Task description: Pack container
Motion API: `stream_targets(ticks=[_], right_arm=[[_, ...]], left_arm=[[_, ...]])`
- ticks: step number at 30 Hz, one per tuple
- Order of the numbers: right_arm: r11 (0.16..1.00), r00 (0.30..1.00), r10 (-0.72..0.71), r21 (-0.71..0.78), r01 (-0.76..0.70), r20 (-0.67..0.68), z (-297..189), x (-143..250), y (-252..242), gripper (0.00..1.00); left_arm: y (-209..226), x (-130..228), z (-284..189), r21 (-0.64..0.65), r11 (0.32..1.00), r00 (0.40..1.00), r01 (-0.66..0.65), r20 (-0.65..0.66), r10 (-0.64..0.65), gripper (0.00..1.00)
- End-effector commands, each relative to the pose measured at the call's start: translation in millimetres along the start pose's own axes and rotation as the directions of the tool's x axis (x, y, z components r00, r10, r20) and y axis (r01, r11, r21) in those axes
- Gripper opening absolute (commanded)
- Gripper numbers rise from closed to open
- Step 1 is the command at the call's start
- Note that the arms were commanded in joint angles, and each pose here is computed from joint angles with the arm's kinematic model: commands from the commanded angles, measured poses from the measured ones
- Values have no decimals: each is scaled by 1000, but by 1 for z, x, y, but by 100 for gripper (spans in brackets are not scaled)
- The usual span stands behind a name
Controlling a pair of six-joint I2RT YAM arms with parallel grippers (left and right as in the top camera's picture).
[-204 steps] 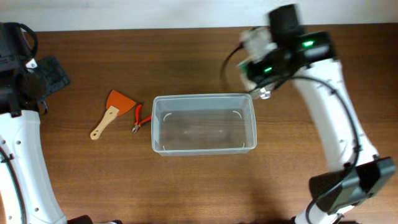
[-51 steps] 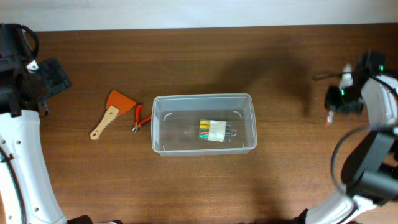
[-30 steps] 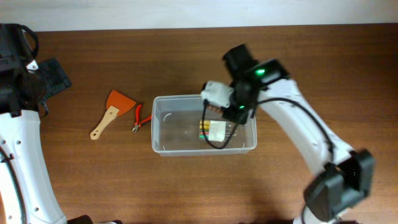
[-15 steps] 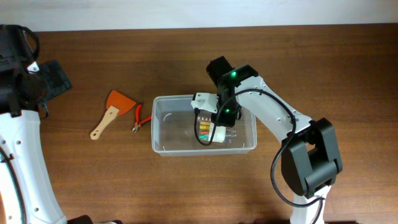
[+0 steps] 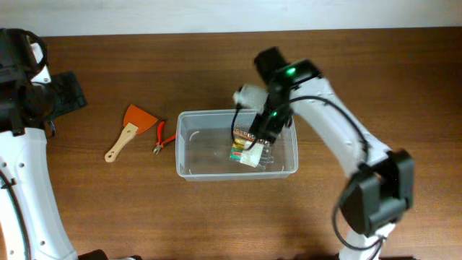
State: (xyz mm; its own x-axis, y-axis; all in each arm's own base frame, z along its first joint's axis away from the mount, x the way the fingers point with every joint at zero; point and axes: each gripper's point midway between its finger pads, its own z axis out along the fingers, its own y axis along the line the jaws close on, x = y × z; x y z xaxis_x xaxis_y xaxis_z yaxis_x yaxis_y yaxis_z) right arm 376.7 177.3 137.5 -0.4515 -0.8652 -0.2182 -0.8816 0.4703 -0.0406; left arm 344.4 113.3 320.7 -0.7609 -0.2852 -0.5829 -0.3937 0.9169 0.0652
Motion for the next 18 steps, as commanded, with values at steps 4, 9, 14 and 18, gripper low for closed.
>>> stream_targets(ticks=[4, 9, 14, 18], right_arm=[[831, 856, 412, 258, -494, 312, -155, 36, -81, 99], [629, 644, 651, 188, -754, 402, -190, 103, -110, 99], [548, 558, 744, 141, -824, 368, -190, 145, -114, 99], [530, 543, 754, 145, -836, 370, -191, 152, -117, 99]], left_arm=[[-18, 6, 8, 80, 990, 993, -115, -32, 118, 79], [-21, 36, 48, 115, 948, 935, -297, -166, 313, 80], [-25, 91, 108, 233, 852, 784, -469, -334, 523, 80], [-31, 118, 147, 291, 819, 724, -495, -384, 574, 80]])
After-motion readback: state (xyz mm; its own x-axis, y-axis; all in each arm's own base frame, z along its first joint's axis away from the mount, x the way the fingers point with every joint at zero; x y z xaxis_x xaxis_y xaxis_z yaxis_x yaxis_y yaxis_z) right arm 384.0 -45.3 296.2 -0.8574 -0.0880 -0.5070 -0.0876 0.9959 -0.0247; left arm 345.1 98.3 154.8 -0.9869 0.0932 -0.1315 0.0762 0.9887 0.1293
